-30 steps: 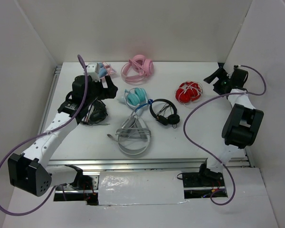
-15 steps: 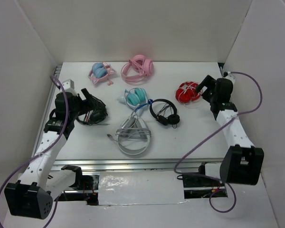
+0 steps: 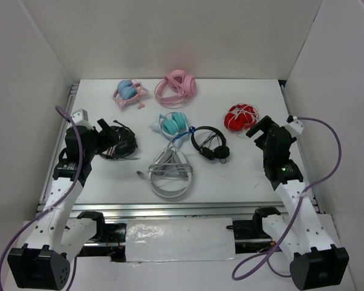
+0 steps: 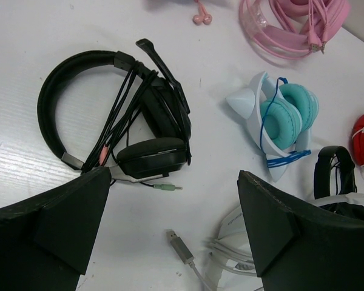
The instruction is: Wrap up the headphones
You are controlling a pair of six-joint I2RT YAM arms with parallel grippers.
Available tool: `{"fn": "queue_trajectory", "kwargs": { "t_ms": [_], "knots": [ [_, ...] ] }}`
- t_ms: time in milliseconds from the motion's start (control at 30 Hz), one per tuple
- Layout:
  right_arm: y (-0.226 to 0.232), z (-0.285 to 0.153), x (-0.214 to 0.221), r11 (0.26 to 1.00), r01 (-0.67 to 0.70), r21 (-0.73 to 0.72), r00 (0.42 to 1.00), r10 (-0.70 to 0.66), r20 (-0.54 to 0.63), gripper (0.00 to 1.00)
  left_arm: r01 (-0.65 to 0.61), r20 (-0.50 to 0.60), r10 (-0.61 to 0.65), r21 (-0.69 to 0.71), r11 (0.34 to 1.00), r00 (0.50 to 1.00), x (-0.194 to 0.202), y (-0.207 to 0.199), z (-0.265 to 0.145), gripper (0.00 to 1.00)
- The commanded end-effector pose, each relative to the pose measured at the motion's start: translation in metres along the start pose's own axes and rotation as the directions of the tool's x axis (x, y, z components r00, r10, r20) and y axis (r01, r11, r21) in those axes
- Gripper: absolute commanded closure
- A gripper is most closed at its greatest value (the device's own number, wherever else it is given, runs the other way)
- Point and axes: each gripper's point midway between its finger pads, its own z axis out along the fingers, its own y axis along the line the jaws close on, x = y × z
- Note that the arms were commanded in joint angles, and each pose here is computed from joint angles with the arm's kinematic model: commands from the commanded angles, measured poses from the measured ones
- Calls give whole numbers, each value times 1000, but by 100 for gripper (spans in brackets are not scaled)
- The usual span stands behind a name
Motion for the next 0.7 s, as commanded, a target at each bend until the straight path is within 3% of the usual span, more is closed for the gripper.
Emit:
{"fn": "queue_trajectory", "kwargs": {
  "t_ms": [0,667],
  "knots": [
    [-7,-8,-6,1000,-10,28,998,8,57,0,16,26,-16,30,999,1000,-6,-5,0,1],
    [11,-12,3,999,47,7,998,-47,41,0,5,45,-7,50,999,999,-4,-5,-3,1]
  ]
}}
